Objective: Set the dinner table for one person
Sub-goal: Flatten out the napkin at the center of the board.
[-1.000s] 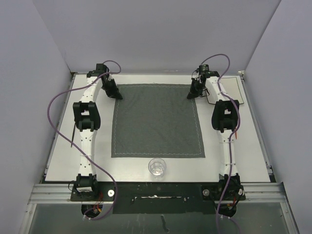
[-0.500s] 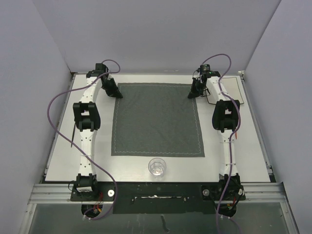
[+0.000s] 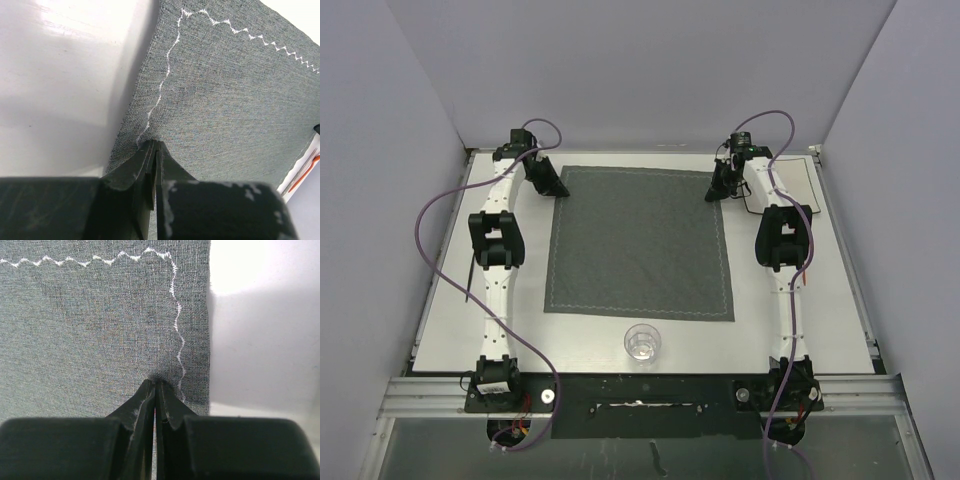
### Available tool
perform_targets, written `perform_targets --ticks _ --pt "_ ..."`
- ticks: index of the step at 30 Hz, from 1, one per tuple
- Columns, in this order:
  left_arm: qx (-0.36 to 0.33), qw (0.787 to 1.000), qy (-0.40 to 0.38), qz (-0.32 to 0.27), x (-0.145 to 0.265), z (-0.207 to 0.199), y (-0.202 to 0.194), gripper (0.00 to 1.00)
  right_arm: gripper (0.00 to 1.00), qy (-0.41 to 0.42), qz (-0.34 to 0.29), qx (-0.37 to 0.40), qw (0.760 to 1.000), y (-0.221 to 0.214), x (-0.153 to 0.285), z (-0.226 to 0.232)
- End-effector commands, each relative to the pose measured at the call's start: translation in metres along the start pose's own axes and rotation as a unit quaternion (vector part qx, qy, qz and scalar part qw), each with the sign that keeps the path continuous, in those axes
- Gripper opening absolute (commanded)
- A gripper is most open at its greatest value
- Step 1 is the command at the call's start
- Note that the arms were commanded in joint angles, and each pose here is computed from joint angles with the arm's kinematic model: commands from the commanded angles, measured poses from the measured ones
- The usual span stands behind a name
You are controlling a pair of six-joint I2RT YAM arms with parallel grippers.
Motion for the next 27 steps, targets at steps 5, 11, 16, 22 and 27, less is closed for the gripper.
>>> perform_targets --ticks 5,11,16,22,27 --pt "0.004 1.000 0.023 -0.004 -0.026 0.031 0.001 0.03 0.00 0.002 -0.018 -0.003 1.000 0.008 0.001 -0.001" --pt "0.000 1.000 0.008 -0.005 -0.026 0.029 0.002 0.08 0.00 0.005 -0.022 -0.002 1.000 0.009 0.005 0.000" --pt "-0.003 1.000 0.000 -0.005 -0.024 0.025 0.001 0.14 0.04 0.021 -0.050 0.015 0.998 0.019 0.009 0.004" --pt "-0.014 1.000 -0.011 -0.006 -0.021 0.018 0.000 0.20 0.10 0.056 -0.069 0.033 0.996 0.029 0.019 0.015" --pt "-0.017 1.000 -0.014 -0.010 -0.016 0.014 0.001 0.23 0.14 0.074 -0.079 0.046 0.993 0.032 0.034 0.023"
Point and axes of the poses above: each gripper's point midway between its finger pads, its own x axis back along the fingers, its own z axis along the line the jaws close on, y = z × x, the point moved 5 cm from there along x, back along the fingers, and after that the axes turned 8 degrees about -x, right-handed, at the moved point
